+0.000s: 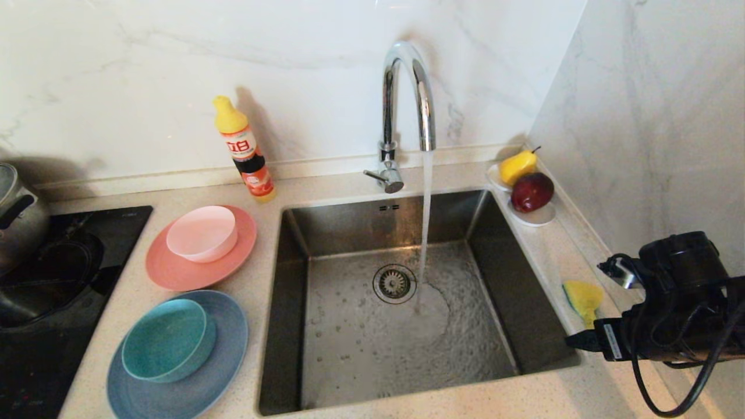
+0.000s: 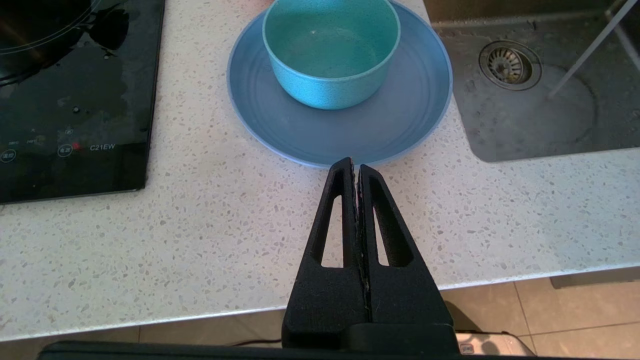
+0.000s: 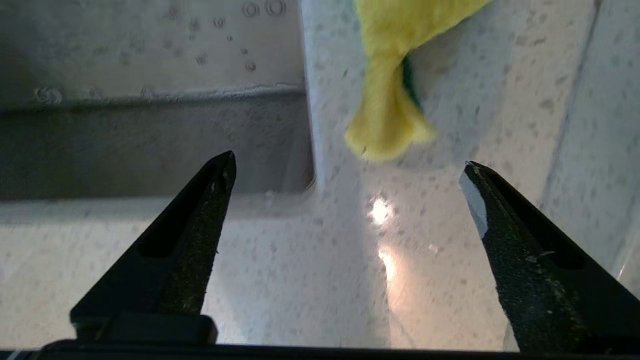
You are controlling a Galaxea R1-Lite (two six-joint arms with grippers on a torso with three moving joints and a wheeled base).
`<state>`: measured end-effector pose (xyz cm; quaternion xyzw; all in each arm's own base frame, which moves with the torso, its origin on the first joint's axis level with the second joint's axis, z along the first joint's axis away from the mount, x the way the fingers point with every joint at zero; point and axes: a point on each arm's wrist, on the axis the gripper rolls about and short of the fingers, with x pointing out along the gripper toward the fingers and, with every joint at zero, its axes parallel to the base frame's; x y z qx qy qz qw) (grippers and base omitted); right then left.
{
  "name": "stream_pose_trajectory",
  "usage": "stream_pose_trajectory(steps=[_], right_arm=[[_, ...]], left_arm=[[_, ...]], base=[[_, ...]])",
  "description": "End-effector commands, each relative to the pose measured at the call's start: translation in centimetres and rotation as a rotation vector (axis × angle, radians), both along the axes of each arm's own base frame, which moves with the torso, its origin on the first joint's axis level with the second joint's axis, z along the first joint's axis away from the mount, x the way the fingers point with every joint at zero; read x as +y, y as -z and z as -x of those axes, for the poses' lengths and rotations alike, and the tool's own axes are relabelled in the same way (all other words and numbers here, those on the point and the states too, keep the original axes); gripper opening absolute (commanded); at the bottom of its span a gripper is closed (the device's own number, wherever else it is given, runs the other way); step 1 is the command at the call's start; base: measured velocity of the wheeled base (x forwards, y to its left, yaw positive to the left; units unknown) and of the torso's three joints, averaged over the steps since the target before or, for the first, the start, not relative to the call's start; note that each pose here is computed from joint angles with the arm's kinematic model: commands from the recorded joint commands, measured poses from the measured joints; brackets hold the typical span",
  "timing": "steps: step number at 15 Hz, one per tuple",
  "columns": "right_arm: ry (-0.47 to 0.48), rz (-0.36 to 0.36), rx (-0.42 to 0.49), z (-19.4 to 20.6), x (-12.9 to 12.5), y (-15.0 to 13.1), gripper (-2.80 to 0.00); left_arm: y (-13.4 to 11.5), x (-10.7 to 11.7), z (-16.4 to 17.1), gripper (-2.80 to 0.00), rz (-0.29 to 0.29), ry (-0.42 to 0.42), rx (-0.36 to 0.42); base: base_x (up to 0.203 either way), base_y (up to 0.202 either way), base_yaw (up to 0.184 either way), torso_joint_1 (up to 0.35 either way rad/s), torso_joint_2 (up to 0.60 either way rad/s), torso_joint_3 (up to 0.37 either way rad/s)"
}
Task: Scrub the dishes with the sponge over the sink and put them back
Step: Pick up a bowl and the sponge
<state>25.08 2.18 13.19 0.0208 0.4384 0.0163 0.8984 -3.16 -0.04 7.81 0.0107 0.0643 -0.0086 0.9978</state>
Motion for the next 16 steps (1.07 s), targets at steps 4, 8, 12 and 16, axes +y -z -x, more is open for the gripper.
stream_pose_trajectory(steps=[4,8,12,16], right_arm=[[0.031,-0.001,0.010,-1.3,-0.7,0.3,0.00],[0.038,-0.002,0.001,-1.8,-0.9,0.1,0.00],[0.047,-0.005,-0.013,-2.4,-1.0,-0.2,0.00],[0.049,-0.005,0.000,-2.6,-1.1,0.1,-2.80]], left_arm=[[0.0,0.0,0.0,-2.80,0.000,0.001,0.003],[0.0,0.0,0.0,-2.80,-0.001,0.000,0.003],[0.0,0.0,0.0,-2.80,0.000,0.001,0.003],[0.0,0.0,0.0,-2.80,-0.001,0.000,0.003]], base=[[0.000,0.000,0.000,0.000,0.00,0.000],[0.000,0.000,0.000,0.000,0.00,0.000],[0.000,0.000,0.000,0.000,0.00,0.000],[0.000,0.000,0.000,0.000,0.00,0.000]])
